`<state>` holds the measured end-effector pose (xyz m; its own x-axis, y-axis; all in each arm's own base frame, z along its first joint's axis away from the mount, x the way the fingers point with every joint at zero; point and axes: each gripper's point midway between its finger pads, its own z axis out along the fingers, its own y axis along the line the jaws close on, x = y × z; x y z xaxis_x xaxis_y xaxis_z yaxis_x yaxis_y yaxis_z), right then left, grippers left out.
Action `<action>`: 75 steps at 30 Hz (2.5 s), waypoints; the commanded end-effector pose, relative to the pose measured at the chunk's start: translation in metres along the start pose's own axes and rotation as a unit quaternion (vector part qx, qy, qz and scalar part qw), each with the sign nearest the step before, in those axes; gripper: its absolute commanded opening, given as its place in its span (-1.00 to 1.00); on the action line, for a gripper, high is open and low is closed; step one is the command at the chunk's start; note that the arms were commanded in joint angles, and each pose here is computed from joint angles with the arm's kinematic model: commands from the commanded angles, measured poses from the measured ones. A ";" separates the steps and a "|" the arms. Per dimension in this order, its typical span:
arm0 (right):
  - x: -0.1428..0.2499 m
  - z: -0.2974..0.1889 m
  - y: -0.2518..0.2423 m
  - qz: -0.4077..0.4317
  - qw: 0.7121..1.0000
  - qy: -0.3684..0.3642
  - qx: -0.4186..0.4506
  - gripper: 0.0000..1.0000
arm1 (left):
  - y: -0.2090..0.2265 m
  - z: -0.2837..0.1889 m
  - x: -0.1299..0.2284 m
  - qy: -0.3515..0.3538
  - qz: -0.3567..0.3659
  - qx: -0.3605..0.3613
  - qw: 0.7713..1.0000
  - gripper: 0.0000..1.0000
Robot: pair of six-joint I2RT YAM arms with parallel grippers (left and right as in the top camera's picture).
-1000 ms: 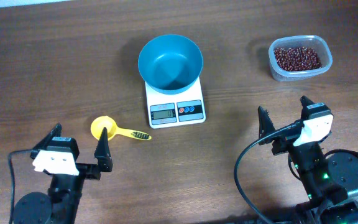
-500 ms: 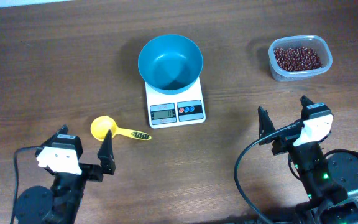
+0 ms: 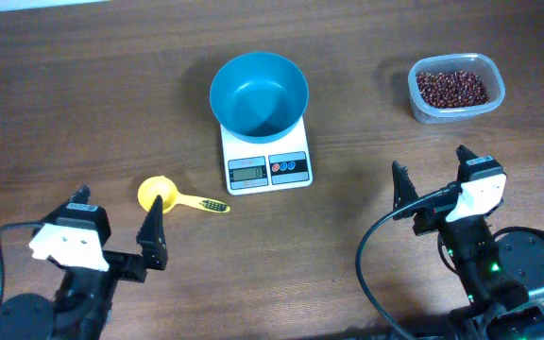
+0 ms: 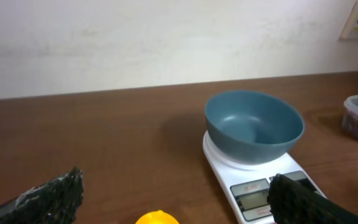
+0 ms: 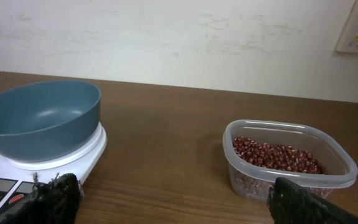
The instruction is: Scoop item into bowl and weigh 50g on scale
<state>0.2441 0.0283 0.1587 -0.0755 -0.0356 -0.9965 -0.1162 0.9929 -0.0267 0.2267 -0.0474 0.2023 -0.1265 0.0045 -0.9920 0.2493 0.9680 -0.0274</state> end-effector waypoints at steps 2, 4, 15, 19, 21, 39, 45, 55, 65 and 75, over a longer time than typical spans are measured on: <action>0.003 0.000 0.001 0.002 1.000 0.002 0.000 0.97 | -0.003 -0.011 -0.026 -0.016 -0.002 0.004 1.000 0.98; 0.003 0.000 0.001 0.002 1.000 0.002 0.000 0.97 | -0.004 -0.013 -0.027 -0.015 -0.002 0.004 1.000 0.98; 0.003 0.000 0.001 0.002 1.000 0.002 0.000 0.97 | -0.006 -0.026 -0.050 -0.027 0.000 0.004 1.000 0.98; 0.003 0.000 0.001 0.002 1.000 0.002 0.000 0.98 | -0.007 -0.031 -0.055 -0.025 0.000 0.004 1.000 0.98; 0.003 0.000 0.001 0.002 1.000 0.002 0.000 0.98 | -0.008 -0.033 -0.057 -0.024 -0.001 0.004 1.000 0.98; 0.003 0.000 0.001 0.002 1.000 0.002 0.000 0.98 | -0.008 -0.035 -0.063 0.054 -0.016 0.004 0.998 0.98; 0.003 0.000 0.001 0.002 1.000 0.002 0.000 0.97 | -0.009 -0.039 -0.067 0.117 -0.028 0.004 0.993 0.98; 0.003 0.000 0.001 0.002 1.000 0.002 0.000 0.97 | -0.030 -0.046 -0.065 0.136 -0.040 0.061 0.988 0.98; 0.003 0.000 0.001 0.002 1.000 0.002 0.000 0.97 | -0.058 -0.052 -0.066 0.138 -0.053 0.143 0.979 0.98; 0.003 0.000 0.001 0.002 1.000 0.002 0.000 0.98 | -0.038 -0.052 -0.050 0.172 -0.086 0.075 0.978 0.98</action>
<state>0.2441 0.0284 0.1587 -0.0755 -0.0353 -0.9965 -0.1166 0.9928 -0.0263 0.1710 -0.0793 0.2554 -0.4861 -0.0117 -0.8738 0.3854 0.8946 -0.2263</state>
